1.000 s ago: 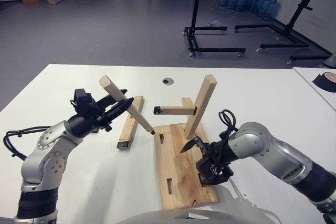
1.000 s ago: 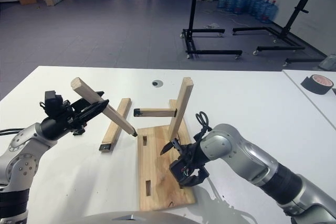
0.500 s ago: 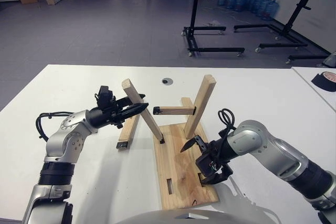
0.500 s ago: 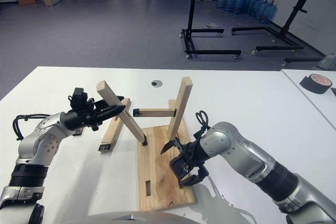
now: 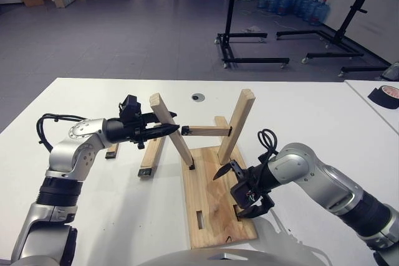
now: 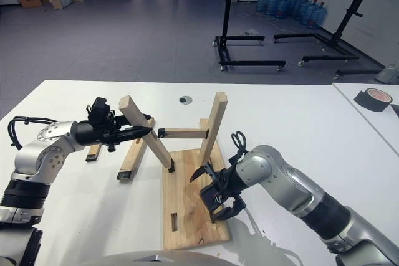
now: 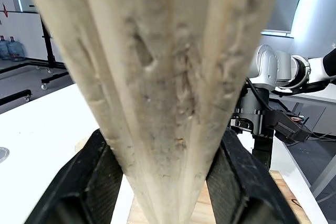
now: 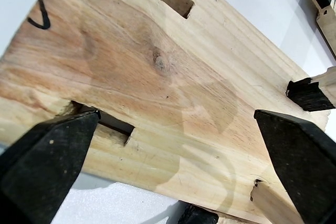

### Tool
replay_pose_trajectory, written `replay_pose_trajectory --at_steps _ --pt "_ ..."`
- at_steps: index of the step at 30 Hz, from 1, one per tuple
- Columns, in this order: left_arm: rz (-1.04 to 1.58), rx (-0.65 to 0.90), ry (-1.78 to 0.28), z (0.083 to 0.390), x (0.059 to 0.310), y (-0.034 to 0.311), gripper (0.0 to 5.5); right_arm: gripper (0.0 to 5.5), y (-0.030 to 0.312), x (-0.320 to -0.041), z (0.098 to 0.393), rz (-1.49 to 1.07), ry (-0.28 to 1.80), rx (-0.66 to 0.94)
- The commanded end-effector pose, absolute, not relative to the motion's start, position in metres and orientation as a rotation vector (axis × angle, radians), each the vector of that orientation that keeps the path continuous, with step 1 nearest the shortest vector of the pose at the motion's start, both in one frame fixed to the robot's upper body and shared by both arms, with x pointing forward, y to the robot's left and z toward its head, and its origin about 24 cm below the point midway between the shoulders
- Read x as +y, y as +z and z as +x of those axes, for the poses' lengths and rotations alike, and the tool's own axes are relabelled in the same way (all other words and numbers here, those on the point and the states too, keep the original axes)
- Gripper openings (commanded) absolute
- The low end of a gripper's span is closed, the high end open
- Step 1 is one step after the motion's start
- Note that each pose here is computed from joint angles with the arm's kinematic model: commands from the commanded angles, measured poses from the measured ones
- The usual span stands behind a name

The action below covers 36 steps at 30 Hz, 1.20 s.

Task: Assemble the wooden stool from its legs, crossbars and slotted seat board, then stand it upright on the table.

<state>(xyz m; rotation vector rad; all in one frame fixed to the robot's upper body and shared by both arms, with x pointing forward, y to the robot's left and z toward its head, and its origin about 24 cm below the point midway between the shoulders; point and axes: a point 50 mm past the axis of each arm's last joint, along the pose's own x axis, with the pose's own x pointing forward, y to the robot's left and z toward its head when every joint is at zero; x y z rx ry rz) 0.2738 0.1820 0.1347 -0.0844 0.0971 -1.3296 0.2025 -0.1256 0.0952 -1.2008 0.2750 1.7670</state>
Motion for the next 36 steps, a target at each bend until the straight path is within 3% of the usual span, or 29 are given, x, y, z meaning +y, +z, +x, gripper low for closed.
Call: replay_pose_trajectory --at_steps 1,13,23,26,36 --pt "-0.108 0.23 -1.293 0.274 0.184 0.123 2.04 5.4 0.073 -0.132 0.195 -1.196 1.772 0.404" --pt "-0.088 0.238 -1.364 0.277 0.182 0.138 2.04 5.4 0.065 -0.129 0.187 -1.199 1.773 0.416" --pt "0.037 0.264 -1.172 0.298 0.193 0.139 2.02 5.4 0.065 -0.131 0.185 -1.206 1.772 0.426" --pt "0.036 0.26 -1.203 0.295 0.188 0.142 2.02 5.4 0.065 -0.13 0.185 -1.208 1.772 0.422" --pt "0.09 0.391 -1.293 0.279 0.179 0.114 2.02 5.4 0.067 -0.13 0.19 -1.231 1.762 0.411"
